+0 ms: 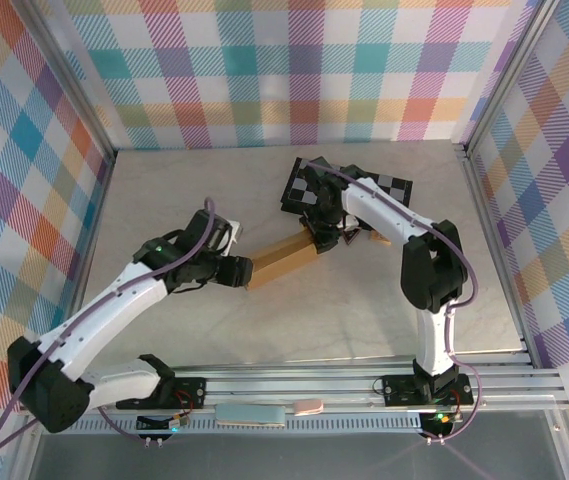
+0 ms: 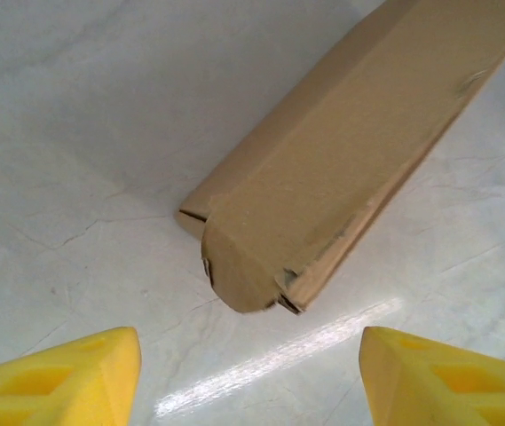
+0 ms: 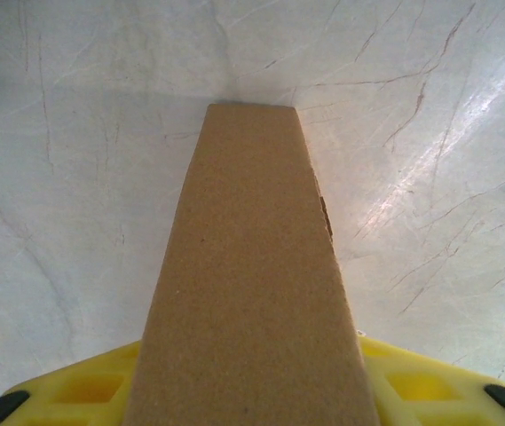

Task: Fold the paper box

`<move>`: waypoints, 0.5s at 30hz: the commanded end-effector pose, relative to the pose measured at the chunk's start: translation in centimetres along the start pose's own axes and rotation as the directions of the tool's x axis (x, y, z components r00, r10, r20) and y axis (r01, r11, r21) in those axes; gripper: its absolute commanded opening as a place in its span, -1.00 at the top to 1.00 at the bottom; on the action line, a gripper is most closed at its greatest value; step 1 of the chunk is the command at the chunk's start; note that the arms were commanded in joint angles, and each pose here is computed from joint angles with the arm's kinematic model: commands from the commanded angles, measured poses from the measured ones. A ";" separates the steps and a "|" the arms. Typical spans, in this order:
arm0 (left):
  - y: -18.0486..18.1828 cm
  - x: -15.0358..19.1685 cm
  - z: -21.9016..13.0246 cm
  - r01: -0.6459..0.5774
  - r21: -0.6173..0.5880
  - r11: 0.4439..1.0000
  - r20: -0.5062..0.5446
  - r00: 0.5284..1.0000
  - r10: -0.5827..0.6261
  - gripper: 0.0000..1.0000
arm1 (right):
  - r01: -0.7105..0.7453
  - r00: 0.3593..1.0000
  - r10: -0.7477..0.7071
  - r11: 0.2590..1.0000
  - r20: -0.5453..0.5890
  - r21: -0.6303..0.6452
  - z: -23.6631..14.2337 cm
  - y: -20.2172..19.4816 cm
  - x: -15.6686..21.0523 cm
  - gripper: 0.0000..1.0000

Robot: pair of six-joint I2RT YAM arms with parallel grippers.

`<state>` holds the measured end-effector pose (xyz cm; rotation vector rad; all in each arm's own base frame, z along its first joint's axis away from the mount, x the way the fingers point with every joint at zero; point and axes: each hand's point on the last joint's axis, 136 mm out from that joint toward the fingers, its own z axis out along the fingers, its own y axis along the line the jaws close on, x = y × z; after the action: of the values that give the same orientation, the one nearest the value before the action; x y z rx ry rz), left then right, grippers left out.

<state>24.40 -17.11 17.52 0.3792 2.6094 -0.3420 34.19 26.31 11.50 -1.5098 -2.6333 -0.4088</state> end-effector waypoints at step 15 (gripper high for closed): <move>0.5 -2.8 2.3 -0.095 -0.071 0.993 -0.033 0.995 0.093 0.36 | -0.150 0.989 0.150 0.983 0.009 0.105 0.2 -1.0 0.4 0.13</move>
<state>27.18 -17.84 16.32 0.4857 2.6257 -0.2122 35.13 27.04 11.55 -1.5131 -2.6299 -0.4037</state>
